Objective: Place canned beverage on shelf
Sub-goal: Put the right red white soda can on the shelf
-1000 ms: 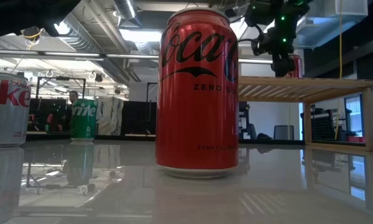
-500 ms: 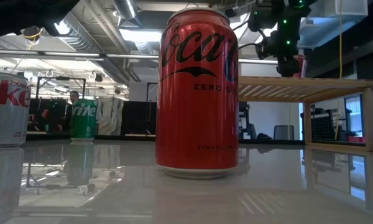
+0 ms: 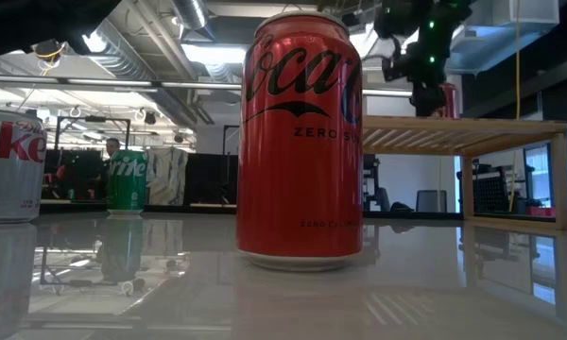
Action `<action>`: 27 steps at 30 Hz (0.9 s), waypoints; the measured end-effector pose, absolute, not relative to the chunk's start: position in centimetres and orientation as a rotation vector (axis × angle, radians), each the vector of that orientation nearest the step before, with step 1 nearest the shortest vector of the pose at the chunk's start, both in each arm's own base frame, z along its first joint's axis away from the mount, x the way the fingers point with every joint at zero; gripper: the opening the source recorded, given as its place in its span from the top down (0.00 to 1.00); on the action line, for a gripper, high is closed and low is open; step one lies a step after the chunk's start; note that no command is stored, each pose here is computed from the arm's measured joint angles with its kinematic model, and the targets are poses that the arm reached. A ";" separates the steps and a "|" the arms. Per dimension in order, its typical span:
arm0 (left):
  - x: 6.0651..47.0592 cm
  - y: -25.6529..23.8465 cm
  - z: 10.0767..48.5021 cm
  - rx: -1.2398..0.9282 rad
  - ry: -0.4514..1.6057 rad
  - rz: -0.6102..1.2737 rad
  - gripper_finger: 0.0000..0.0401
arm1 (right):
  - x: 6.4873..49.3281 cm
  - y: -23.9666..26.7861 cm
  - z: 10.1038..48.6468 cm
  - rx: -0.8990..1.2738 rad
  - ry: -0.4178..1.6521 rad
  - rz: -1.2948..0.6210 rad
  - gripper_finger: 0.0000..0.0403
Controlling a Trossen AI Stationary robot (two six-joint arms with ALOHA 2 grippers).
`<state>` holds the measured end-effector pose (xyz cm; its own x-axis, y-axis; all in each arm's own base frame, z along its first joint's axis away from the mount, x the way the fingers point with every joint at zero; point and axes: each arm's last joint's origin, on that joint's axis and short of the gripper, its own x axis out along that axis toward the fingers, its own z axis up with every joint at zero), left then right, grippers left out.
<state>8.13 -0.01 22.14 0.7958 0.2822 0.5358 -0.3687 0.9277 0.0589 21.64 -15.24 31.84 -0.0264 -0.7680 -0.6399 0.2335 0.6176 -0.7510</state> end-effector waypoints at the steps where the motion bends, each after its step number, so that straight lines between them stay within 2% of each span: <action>1: 8.1 0.0 22.1 0.164 -0.548 0.351 0.90 | 21.8 -14.9 32.4 -0.500 1.347 -0.853 0.12; 7: 8.1 -0.1 22.1 0.171 -0.553 0.332 0.90 | 22.3 -11.6 35.3 -0.425 1.119 -0.770 0.12; 11: 8.2 -0.3 22.2 0.198 -0.571 0.250 0.90 | 22.2 -8.7 36.3 -0.282 0.960 -0.603 0.12; 14: 8.4 -0.4 22.1 0.206 -0.554 0.238 0.90 | 22.5 -6.4 36.4 -0.210 0.857 -0.471 0.12; 18: 9.0 -0.4 22.1 0.206 -0.510 0.243 0.90 | 23.2 -3.8 35.6 -0.228 0.797 -0.365 0.12; 24: 10.4 -0.6 22.7 0.209 -0.419 0.235 0.90 | 22.8 -2.5 35.9 -0.314 0.782 -0.458 0.12; 27: 11.3 -0.6 23.0 0.213 -0.361 0.265 0.90 | 21.5 -2.7 37.5 -0.333 0.742 -0.542 0.12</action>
<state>11.31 -0.61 23.01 0.9018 0.2164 0.3740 -0.2917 0.9435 0.1573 21.49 -2.70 37.48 0.6108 -0.5735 -0.5459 0.3454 0.8134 -0.4680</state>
